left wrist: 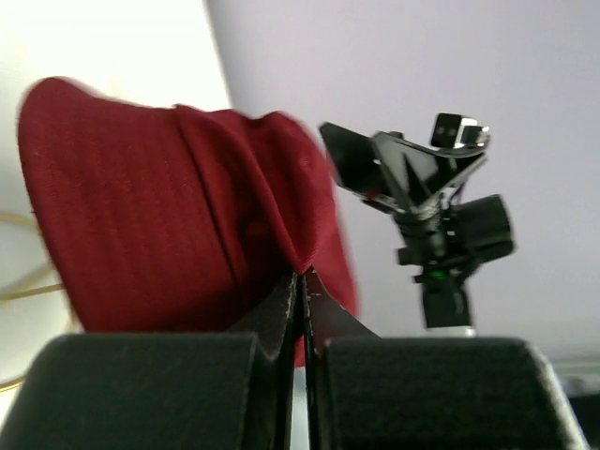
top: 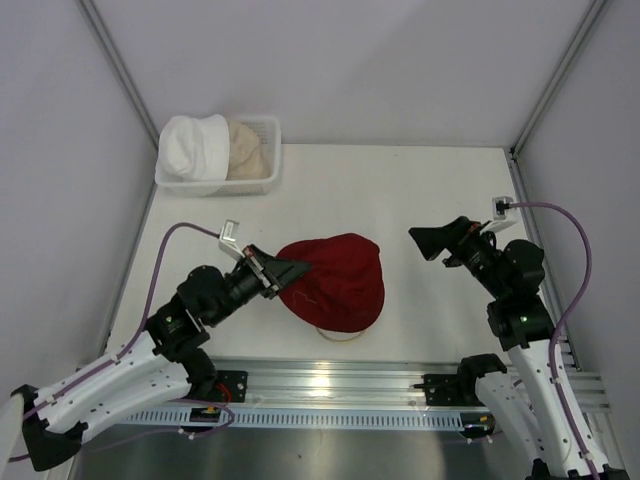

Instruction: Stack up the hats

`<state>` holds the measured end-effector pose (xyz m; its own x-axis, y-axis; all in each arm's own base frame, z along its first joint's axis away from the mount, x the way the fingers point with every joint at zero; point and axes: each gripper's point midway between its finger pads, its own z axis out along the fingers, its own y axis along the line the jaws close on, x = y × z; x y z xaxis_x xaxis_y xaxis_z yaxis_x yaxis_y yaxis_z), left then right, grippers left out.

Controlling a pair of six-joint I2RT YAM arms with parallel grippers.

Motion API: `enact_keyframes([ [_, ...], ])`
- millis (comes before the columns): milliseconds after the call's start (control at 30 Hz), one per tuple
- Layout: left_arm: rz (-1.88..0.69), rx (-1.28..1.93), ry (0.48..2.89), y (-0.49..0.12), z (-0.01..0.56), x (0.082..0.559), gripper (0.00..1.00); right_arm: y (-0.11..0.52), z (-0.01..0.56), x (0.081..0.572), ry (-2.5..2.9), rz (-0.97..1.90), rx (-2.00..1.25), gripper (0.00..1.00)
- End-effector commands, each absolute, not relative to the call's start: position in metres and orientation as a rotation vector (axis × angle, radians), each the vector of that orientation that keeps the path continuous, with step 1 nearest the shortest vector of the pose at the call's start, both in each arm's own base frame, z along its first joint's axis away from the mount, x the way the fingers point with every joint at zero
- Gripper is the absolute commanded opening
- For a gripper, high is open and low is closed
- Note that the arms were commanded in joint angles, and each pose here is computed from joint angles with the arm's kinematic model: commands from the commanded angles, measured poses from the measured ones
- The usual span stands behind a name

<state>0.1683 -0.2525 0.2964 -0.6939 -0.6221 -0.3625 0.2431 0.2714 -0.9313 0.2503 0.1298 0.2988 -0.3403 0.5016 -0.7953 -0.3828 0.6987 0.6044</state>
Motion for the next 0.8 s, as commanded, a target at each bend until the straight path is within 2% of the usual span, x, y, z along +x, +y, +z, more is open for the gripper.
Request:
enact_keyframes([
  [0, -1.361, -0.348, 1.787, -0.232, 0.28, 0.177, 0.01, 0.15, 0.285, 0.246, 1.738, 1.049, 0.094, 0.99],
  [233, -1.231, -0.354, 1.882, -0.237, 0.227, 0.191, 0.01, 0.194, 0.247, 0.241, 1.863, 1.075, 0.008, 0.99],
  [333, -1.149, -0.343, 1.965, -0.238, 0.202, 0.193, 0.07, 0.205, 0.228, 0.24, 1.928, 1.032, -0.016, 0.99],
  [367, -1.135, -0.339, 1.98, -0.237, 0.197, 0.192, 0.21, 0.204, 0.22, 0.24, 1.955, 1.008, -0.005, 0.99],
  [467, -1.121, -0.3, 1.971, -0.235, 0.194, 0.19, 0.43, 0.195, 0.204, 0.242, 1.988, 0.942, 0.034, 0.99],
  [500, -1.094, -0.299, 1.968, -0.23, 0.192, 0.192, 0.56, 0.191, 0.201, 0.243, 1.991, 0.919, 0.042, 0.99],
  [533, -1.078, -0.282, 1.947, -0.226, 0.199, 0.192, 0.62, 0.187, 0.2, 0.244, 1.989, 0.893, 0.053, 0.99],
  [567, -1.049, -0.279, 1.948, -0.221, 0.198, 0.192, 0.73, 0.18, 0.197, 0.246, 1.999, 0.845, 0.082, 1.0],
  [633, -0.961, -0.277, 1.928, -0.204, 0.203, 0.194, 0.83, 0.171, 0.2, 0.245, 1.982, 0.8, 0.096, 0.99],
  [667, -0.934, -0.272, 1.92, -0.199, 0.204, 0.195, 0.93, 0.168, 0.2, 0.245, 1.977, 0.787, 0.101, 0.99],
  [733, -0.853, -0.26, 1.896, -0.183, 0.212, 0.197, 0.99, 0.16, 0.207, 0.244, 1.955, 0.753, 0.113, 0.99],
  [767, -0.841, -0.263, 1.87, -0.176, 0.22, 0.196, 0.99, 0.149, 0.206, 0.247, 1.954, 0.69, 0.152, 0.99],
])
